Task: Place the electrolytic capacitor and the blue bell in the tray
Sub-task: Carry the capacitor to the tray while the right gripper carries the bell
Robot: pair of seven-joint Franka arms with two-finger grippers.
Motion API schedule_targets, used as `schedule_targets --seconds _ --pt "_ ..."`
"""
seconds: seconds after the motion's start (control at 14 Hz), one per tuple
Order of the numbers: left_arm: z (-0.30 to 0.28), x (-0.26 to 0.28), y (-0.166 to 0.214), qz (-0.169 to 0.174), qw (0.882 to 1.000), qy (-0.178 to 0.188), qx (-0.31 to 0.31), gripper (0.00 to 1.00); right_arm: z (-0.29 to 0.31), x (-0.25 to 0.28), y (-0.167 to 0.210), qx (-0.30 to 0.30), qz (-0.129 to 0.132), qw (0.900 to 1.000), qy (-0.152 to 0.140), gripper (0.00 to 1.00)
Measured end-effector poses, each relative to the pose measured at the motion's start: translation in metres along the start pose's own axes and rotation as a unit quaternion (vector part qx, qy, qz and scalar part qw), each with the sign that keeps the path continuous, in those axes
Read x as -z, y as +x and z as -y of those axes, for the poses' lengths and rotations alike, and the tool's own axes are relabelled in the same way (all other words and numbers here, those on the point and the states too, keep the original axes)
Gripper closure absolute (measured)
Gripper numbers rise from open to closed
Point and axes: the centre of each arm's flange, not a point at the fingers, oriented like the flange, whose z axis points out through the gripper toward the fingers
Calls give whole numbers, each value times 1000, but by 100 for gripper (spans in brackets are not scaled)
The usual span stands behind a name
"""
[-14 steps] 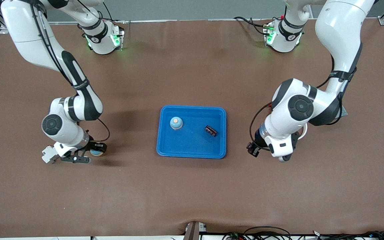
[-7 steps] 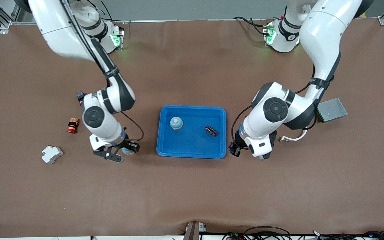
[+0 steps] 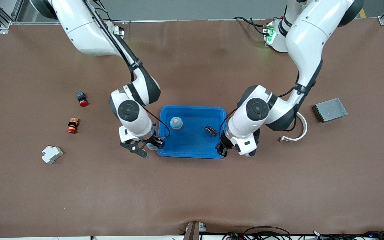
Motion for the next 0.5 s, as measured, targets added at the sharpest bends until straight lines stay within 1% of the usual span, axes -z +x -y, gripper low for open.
schedule_targets --seconds 0.21,0.5 --pt "7 -18 -13 -1 1000 10 2 67 27 -11 -31 -29 12 999 -22 32" --pt "15 -40 -16 -1 1000 26 5 67 53 -12 -58 -47 14 998 -26 32"
